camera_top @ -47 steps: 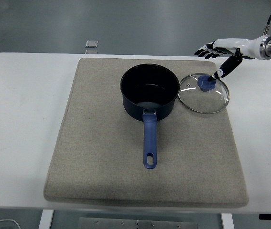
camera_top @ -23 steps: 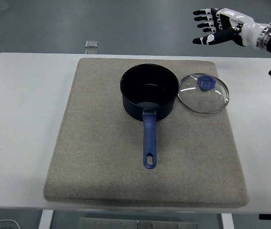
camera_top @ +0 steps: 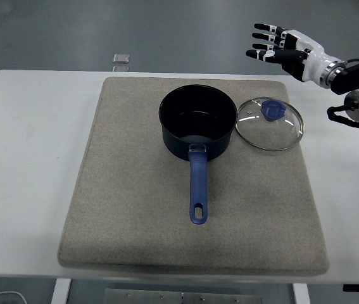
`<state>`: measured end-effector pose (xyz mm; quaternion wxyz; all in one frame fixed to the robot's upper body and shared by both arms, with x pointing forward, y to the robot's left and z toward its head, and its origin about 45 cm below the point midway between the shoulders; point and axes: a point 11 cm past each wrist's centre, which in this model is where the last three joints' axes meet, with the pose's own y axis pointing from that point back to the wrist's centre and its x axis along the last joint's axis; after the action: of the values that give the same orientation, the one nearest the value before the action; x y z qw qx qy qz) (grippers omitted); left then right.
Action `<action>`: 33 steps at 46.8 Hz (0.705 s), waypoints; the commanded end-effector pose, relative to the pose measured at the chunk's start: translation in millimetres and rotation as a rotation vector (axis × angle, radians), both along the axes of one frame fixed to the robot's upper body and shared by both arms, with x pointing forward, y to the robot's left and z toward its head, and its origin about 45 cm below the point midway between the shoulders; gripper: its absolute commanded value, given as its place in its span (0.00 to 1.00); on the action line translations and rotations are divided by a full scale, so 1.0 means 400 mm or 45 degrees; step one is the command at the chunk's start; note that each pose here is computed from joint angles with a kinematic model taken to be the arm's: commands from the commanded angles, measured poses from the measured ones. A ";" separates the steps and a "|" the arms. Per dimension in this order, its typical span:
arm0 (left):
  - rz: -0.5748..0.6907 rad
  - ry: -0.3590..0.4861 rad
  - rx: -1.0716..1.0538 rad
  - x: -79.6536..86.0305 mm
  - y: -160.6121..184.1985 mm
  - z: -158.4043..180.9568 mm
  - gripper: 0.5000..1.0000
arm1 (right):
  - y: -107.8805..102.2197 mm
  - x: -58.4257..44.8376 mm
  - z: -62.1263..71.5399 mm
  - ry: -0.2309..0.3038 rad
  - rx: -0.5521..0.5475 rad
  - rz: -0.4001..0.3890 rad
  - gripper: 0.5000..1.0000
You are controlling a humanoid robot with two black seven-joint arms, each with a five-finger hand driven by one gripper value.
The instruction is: Lift the pot lid and place it to the right of the pot.
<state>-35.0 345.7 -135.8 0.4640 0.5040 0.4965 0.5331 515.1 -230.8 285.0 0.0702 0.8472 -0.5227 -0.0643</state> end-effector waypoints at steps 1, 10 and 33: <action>0.000 0.000 0.000 0.000 0.000 0.000 1.00 | -0.005 0.001 -0.003 0.050 0.097 -0.036 0.83; 0.000 0.000 0.000 0.000 0.000 0.000 1.00 | -0.006 0.006 0.008 0.069 0.223 -0.078 0.83; 0.000 0.000 0.000 0.000 0.000 0.000 1.00 | -0.001 0.005 0.007 0.060 0.235 -0.084 0.83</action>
<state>-34.9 345.7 -135.8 0.4639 0.5039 0.4965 0.5332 517.6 -232.2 287.7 0.0025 0.8296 -0.5421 -0.1340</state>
